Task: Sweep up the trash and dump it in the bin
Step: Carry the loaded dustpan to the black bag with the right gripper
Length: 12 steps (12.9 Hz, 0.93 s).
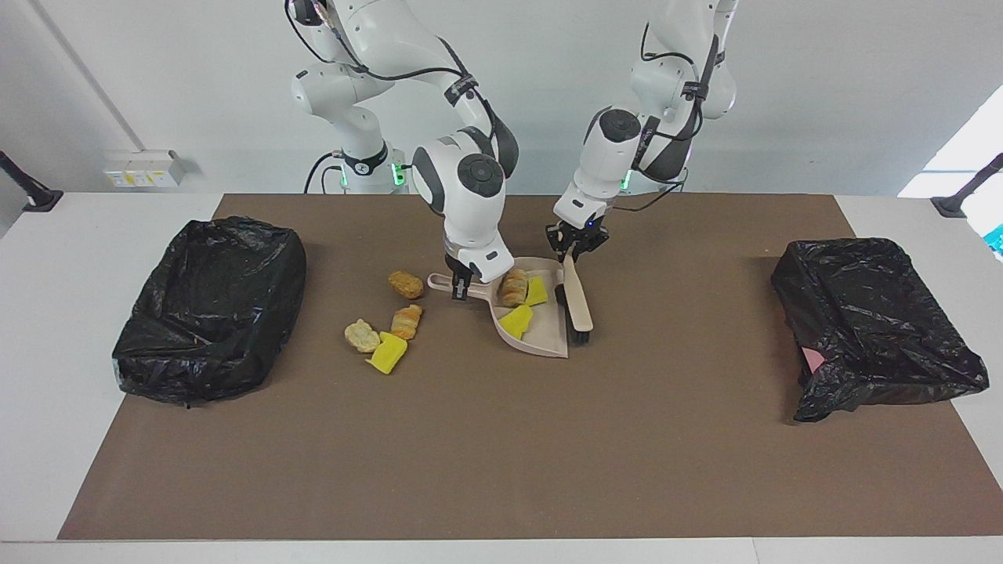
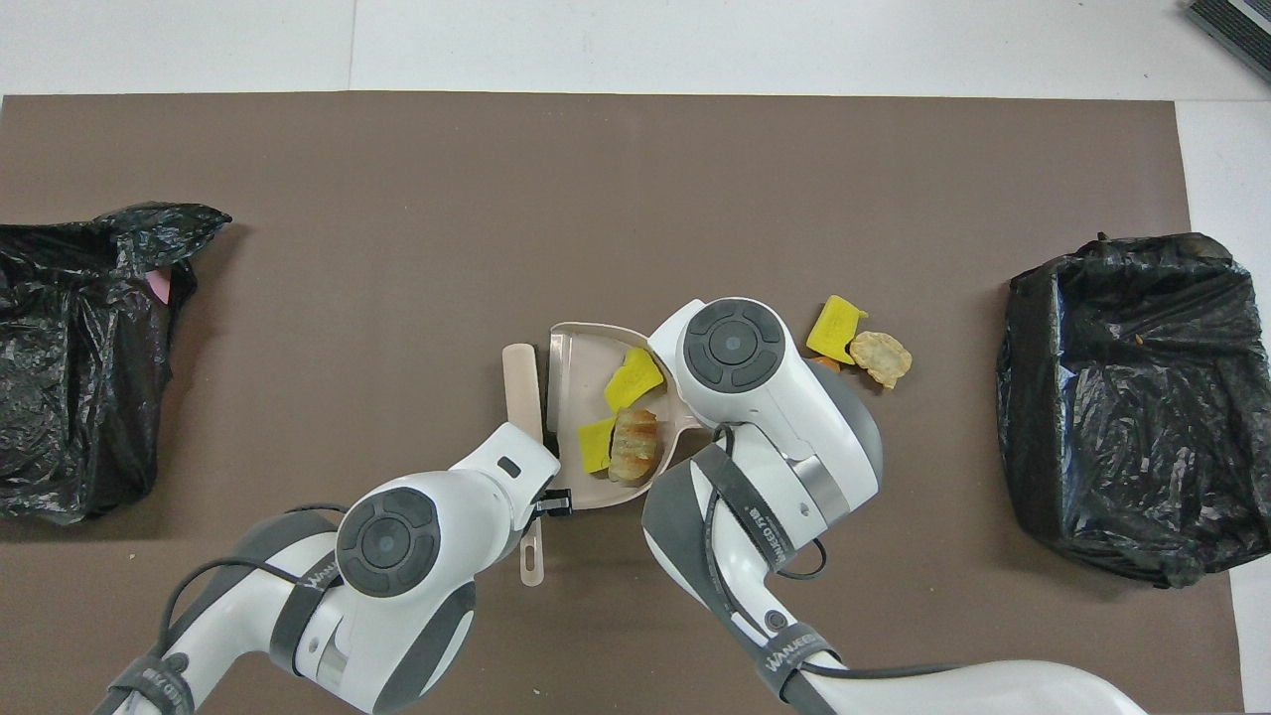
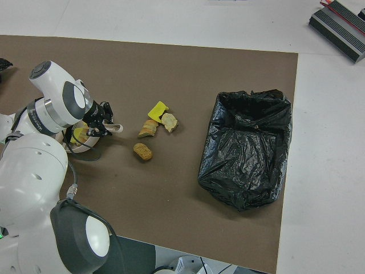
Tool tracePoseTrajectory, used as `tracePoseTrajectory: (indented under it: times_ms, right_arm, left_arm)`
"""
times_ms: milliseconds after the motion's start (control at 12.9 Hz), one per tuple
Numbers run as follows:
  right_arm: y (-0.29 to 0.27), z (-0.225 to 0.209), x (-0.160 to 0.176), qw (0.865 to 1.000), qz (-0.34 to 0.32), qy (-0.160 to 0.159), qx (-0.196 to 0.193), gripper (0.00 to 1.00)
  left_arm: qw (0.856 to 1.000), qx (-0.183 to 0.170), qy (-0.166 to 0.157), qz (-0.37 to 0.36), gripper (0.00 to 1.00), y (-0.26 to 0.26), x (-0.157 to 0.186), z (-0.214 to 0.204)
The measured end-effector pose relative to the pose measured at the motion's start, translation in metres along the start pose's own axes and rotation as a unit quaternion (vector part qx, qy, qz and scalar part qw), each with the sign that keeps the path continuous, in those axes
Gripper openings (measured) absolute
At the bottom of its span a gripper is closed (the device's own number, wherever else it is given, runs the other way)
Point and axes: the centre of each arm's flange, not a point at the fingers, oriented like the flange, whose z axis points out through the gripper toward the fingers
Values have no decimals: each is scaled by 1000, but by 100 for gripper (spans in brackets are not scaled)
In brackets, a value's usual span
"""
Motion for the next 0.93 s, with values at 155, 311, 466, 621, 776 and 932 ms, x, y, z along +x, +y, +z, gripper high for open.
tracePoseTrajectory:
  times_ms: [155,311,466,621,776,932]
  right_arm:
    - [8,-8,-13,1000,12,6,-5,32]
    - [22,-32,-45,999,39,20,-17,32]
    - [35,-67,-98,998,55,32,-27,32]
    - [43,-103,-167,996,72,41,-35,32]
    - [48,-126,-242,994,95,47,-41,32]
    - [48,-139,-322,991,117,49,-44,32]
  left_arm:
    - [1000,6,-8,-23,26,-15,17,-8]
    - [999,11,-17,-39,26,-27,28,-13]
    - [999,15,-23,-37,26,-27,25,-13]
    - [999,20,-31,-22,26,-9,3,-9]
    - [999,25,-39,-2,26,14,-38,-5]
    - [999,30,-43,10,26,25,-81,-4]
